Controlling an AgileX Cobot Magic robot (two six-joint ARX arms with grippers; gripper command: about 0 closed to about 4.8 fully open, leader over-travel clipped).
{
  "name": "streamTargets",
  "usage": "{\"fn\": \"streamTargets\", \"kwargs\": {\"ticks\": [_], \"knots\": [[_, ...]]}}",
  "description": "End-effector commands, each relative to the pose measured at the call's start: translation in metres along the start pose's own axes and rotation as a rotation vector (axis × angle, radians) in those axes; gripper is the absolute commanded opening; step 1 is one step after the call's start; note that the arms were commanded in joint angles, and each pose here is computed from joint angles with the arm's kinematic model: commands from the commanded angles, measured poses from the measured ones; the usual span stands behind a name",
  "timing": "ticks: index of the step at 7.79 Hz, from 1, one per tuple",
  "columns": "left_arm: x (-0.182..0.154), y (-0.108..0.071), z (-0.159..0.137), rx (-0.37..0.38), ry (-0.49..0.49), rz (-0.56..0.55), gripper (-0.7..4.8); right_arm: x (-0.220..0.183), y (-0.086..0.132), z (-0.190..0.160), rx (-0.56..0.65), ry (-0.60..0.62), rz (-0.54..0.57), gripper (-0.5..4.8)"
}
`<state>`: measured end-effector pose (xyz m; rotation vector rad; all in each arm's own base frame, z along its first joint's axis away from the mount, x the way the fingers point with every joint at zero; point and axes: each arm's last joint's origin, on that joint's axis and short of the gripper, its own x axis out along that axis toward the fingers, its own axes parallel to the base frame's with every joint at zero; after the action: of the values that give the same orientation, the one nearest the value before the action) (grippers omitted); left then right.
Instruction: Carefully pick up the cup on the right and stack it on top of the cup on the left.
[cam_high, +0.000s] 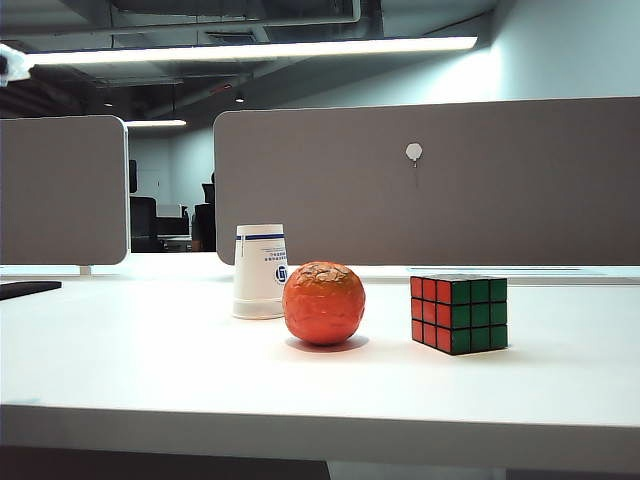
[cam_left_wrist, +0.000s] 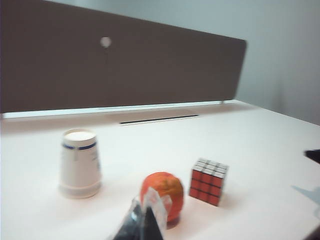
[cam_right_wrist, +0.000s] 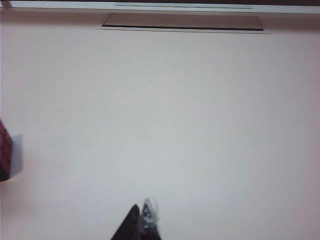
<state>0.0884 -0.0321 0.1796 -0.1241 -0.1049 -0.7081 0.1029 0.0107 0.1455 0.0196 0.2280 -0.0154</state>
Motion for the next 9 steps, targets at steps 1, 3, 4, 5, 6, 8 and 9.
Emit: {"fn": "streamTargets", "kwargs": {"ticks": [1, 3, 4, 5, 6, 8, 9], "knots": [[-0.0001, 0.0018, -0.0001, -0.008, 0.0, 0.063, -0.05, -0.0002, -0.0007, 0.0026, -0.001, -0.024, -0.027, -0.06], [-0.0006, 0.0054, -0.0041, -0.027, 0.027, 0.171, -0.05, -0.0004, -0.0004, 0.0066, 0.007, -0.064, -0.022, -0.05], [-0.0006, 0.0054, -0.0042, -0.027, 0.028, 0.171, -0.05, -0.0004, -0.0004, 0.0075, 0.009, -0.073, -0.022, -0.05], [-0.0005, 0.0047, -0.0059, -0.034, 0.046, 0.144, -0.05, -0.0005, -0.0004, 0.0077, 0.009, -0.075, -0.022, -0.05], [-0.0005, 0.0048, -0.0066, -0.034, 0.052, 0.145, -0.05, -0.0005, -0.0004, 0.0077, 0.009, -0.075, -0.022, -0.05], [-0.0006, 0.0049, -0.0073, 0.005, 0.062, 0.145, -0.05, -0.0005, -0.0004, 0.0077, 0.009, -0.075, -0.022, -0.05], [-0.0006, 0.0049, -0.0073, 0.057, 0.066, 0.144, -0.05, -0.0005, -0.0004, 0.0077, 0.009, -0.075, -0.022, -0.05]]}}
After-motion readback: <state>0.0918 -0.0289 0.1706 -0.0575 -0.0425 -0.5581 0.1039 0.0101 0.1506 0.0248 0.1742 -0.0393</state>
